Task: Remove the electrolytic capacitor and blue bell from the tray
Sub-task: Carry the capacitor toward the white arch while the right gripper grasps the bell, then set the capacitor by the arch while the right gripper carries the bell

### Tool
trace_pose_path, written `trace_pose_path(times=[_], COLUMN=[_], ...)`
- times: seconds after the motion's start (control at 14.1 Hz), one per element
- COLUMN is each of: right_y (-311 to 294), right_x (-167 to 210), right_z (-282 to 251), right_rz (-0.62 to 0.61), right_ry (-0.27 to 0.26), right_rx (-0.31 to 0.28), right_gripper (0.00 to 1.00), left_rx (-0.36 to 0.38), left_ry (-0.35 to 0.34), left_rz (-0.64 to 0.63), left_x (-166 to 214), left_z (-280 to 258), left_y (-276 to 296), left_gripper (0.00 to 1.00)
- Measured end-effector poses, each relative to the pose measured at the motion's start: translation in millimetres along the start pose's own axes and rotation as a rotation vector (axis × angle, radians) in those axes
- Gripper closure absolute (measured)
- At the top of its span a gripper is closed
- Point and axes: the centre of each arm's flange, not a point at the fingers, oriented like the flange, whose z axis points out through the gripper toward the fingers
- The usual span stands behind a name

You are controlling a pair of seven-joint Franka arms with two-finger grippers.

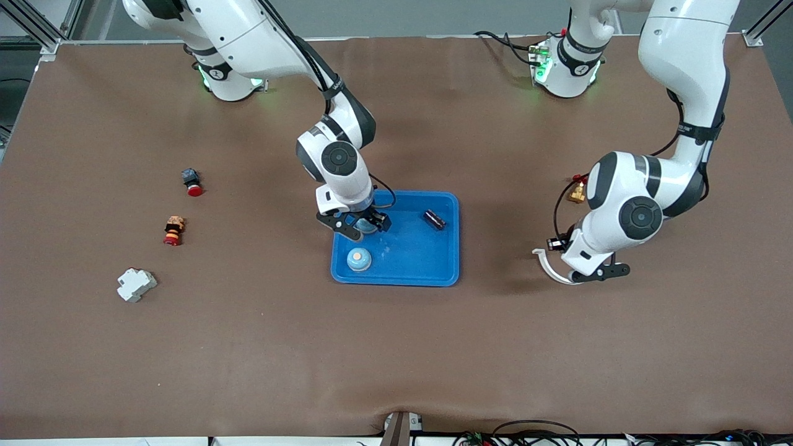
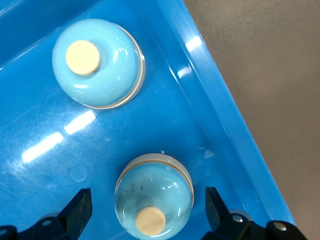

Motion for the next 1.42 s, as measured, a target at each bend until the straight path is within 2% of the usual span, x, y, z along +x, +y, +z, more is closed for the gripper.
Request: trace_pose_path(times=[0.21,0.35,0.43,0.5,1.06,1.21,1.42], right_y=[0.6,0.2,-0.2,-1.9,-9.0,-4.5,25.1], right_x=[0.3,-1.7,-2.4,-2.1,8.2,31.7,90.0], right_z=[2.3,3.7,3.6,0.9,-10.0,-28.0,-73.4], right_rz=[0.001,-0.002,-0.003,-0.004,-0.021,-0.071,-0.16], right_ry=[0.0,-0.001,-0.001,0.001,0.012,0.0,-0.034], right_rx=[-0.003,-0.005,-0.003,0.003,0.016,-0.023,-0.08], right_gripper=[0.0,0.16,0.3,0.34,0.35,0.35,0.35], left_rx=[-0.003,-0.006,-0.007,-0.008,-0.003,-0.003,-0.003], left_ry=[-0.004,0.0,0.001,0.001,-0.021,-0.021,-0.021], left_rz=[0.003,0.007,0.01,0.013,0.018,0.018,0.018], left_x=[11.7,14.6,15.0,15.2,14.2,14.2,14.2], left_z=[17.4,27.9,32.6,36.9,54.7,54.7,54.7], left_y=[-28.8,-30.1,-27.7,-26.0,-22.8,-22.7,-22.8], left_gripper=[0.66,0.66,0.66,0.66,0.66,0.66,0.66])
